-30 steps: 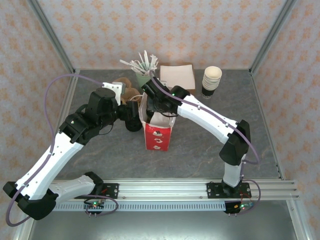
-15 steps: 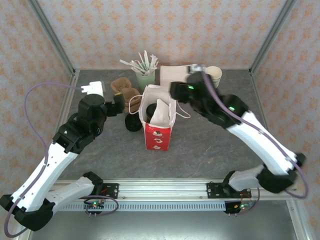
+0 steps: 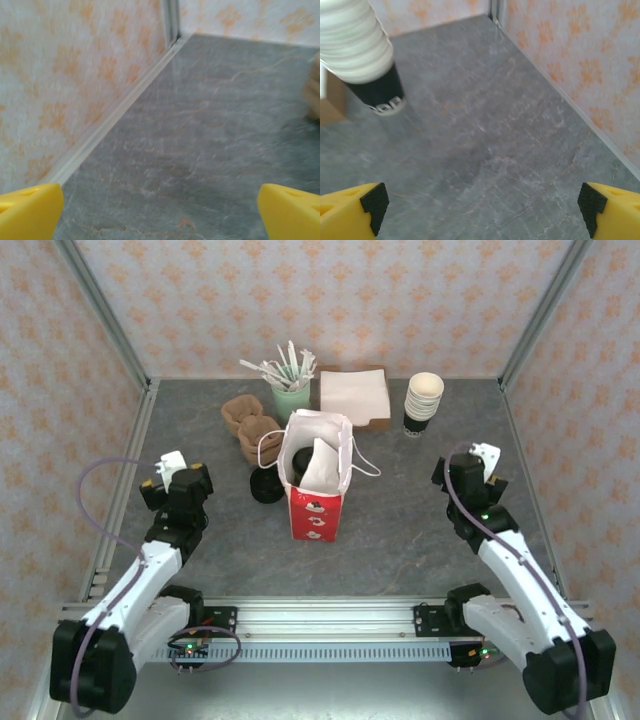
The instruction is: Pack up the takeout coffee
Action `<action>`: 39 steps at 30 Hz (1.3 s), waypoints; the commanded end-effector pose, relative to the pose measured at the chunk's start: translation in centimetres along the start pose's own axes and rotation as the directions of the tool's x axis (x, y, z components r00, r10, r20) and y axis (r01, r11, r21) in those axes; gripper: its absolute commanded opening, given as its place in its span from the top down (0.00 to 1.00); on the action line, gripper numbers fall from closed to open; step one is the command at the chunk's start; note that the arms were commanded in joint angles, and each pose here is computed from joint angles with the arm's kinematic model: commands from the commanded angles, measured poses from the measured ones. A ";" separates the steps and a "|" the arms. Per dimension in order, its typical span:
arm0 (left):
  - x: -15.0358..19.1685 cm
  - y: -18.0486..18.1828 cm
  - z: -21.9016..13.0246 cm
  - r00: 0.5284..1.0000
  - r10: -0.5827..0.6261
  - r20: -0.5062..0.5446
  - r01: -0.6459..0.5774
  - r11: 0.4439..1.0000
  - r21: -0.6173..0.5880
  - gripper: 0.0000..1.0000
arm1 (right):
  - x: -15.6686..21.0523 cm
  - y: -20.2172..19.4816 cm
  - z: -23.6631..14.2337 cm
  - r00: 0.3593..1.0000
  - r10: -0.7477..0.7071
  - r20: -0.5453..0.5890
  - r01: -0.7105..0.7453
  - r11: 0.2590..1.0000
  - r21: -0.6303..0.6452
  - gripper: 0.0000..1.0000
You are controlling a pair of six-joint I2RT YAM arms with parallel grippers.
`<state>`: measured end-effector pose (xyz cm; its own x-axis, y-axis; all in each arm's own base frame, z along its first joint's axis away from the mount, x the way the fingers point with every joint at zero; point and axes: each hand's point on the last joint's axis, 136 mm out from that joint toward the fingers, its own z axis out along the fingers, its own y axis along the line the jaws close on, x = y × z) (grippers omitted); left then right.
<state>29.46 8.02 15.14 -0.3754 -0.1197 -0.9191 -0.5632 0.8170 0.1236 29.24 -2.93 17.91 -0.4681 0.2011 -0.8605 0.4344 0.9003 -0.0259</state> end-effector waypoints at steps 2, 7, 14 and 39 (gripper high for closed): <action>-0.8 -1.3 1.8 0.983 -0.144 0.117 0.137 0.988 0.068 0.00 | -1.5 0.6 3.2 0.989 0.033 0.144 -0.031 0.999 -0.018 0.01; 0.1 -3.8 4.3 0.991 -0.093 0.098 0.079 0.987 0.138 0.00 | 0.5 0.0 7.3 0.986 0.044 0.159 -0.044 0.999 -0.001 0.01; 2.0 -6.8 6.0 0.993 -0.065 0.094 0.040 0.969 0.243 0.00 | 1.2 2.3 10.0 0.980 0.071 0.188 -0.047 0.990 -0.129 0.01; 1.9 -8.0 6.5 0.998 0.018 0.061 -0.031 0.978 0.208 0.00 | 2.9 4.3 12.3 0.991 0.016 0.134 0.009 0.983 -0.186 0.01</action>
<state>37.74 4.46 9.30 -0.3558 -0.0847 -0.9307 -0.3595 0.9317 0.0526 38.59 -3.24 8.07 -0.3779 0.1687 -0.9103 0.2884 0.9558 0.0574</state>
